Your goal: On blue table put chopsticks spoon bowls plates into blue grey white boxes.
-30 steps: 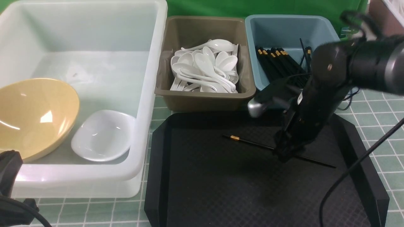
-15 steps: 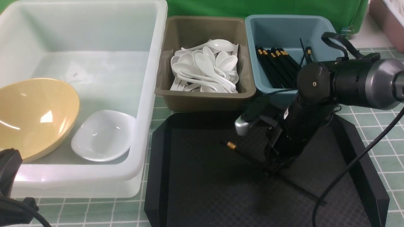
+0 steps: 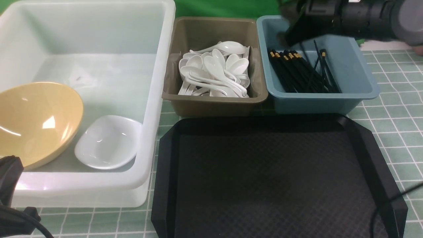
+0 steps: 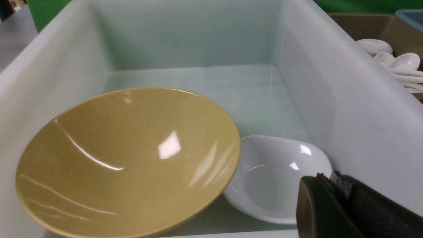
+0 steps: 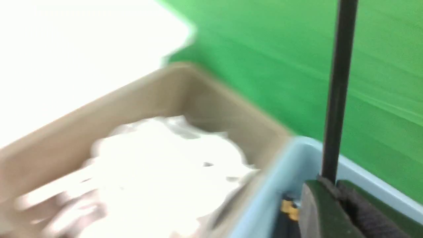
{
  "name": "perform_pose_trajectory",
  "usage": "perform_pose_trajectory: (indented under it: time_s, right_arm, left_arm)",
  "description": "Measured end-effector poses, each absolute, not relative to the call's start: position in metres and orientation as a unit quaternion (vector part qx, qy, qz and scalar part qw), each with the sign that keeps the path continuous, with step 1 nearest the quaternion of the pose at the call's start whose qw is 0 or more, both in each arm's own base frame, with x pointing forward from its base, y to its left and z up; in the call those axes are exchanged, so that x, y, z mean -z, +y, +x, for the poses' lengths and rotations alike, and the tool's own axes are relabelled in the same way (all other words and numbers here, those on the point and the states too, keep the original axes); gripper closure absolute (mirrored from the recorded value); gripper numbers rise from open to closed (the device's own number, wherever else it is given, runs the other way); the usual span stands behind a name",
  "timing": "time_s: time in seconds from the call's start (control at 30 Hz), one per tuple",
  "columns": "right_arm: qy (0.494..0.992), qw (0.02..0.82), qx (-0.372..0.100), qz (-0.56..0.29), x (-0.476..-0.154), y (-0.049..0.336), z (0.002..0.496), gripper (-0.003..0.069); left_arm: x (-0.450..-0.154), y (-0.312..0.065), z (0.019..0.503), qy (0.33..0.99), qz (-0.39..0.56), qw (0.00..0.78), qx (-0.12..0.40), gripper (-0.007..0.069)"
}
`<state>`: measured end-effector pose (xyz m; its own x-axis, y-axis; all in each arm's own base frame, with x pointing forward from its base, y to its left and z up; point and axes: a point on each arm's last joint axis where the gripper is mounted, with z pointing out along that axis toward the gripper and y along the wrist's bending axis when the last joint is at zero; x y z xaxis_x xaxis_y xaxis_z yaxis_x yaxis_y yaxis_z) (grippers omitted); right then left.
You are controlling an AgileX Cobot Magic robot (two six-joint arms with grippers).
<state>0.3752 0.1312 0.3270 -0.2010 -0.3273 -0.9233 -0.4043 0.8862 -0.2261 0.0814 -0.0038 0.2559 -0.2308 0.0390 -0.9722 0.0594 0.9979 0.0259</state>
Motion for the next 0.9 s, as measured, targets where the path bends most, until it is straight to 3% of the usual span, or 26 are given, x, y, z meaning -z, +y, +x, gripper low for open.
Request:
perform_pose_trajectory:
  time_s: [0.13,0.23,0.43,0.7,0.8,0.9]
  right_arm:
    - [0.847,0.498,-0.049,-0.179,-0.255,0.113,0.408,0.0487]
    - [0.877,0.445,-0.066,-0.171,-0.24,0.108,0.407,0.04]
    - [0.873,0.445,-0.076,-0.183,-0.293,0.092,0.381,0.0394]
    - [0.785,0.56,-0.023,-0.264,-0.423,0.065,0.257,0.0585]
    - [0.741,0.612,-0.014,-0.276,-0.435,0.057,0.206,0.0622]
    - [0.715,0.648,-0.001,-0.263,-0.425,0.048,0.167,0.0624]
  left_arm:
    - [-0.255,-0.004,0.081,0.784,0.033,0.62,0.007,0.0623]
    - [-0.256,-0.003,0.079,0.779,0.037,0.626,0.001,0.0622]
    - [-0.257,-0.003,0.079,0.777,0.038,0.628,0.0,0.0622]
    - [-0.257,-0.003,0.079,0.777,0.038,0.629,0.0,0.0622]
    - [-0.257,-0.003,0.079,0.777,0.038,0.629,0.0,0.0622]
    - [-0.257,-0.003,0.079,0.777,0.039,0.629,-0.001,0.0622]
